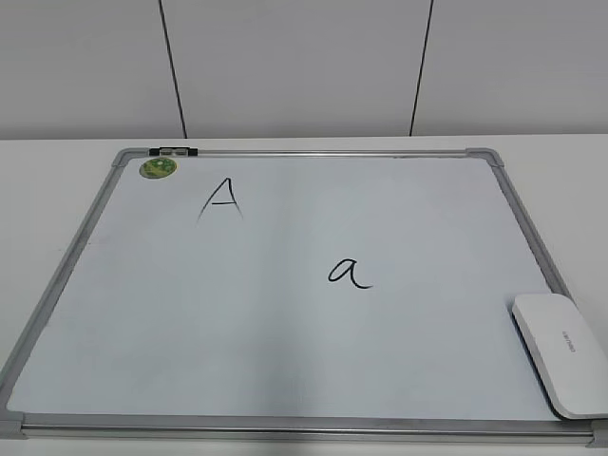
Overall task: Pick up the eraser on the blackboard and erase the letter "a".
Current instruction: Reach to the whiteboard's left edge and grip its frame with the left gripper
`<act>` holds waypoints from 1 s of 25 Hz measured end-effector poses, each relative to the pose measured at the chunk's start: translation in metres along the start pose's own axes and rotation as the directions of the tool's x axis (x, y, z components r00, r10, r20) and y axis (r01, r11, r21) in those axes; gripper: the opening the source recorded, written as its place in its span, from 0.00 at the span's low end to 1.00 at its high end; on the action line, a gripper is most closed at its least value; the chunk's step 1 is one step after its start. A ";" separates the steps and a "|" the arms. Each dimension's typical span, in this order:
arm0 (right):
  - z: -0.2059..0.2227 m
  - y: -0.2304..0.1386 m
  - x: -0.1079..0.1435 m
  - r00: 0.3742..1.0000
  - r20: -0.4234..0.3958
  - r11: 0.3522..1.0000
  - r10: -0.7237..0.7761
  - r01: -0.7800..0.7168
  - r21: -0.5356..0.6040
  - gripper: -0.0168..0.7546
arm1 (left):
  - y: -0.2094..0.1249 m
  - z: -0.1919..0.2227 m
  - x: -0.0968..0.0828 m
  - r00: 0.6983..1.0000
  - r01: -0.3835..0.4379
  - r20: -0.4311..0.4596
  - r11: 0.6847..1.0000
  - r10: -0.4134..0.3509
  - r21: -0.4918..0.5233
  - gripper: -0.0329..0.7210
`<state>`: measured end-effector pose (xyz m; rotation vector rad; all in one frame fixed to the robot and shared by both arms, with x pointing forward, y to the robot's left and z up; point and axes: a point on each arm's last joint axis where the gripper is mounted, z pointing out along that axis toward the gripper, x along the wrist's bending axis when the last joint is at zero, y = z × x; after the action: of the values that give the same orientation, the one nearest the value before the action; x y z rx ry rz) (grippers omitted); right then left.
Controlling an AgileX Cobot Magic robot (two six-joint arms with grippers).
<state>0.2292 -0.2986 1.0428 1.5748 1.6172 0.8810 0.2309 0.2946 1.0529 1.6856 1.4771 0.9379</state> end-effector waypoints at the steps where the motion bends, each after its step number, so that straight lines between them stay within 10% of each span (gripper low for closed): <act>1: 0.000 0.000 0.000 1.000 0.000 1.000 0.000 0.000 0.000 0.78 | 0.000 0.000 0.000 1.000 0.000 0.000 1.000 0.000 0.000 0.36; 25: 0.000 0.000 0.000 1.000 0.000 1.000 0.000 0.000 0.000 0.78 | 0.000 0.000 0.000 1.000 0.001 0.001 1.000 -0.001 0.000 0.37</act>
<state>0.2292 -0.2986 1.0428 1.5748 1.6172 0.8810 0.2309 0.2945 1.0529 1.6852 1.4766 0.9365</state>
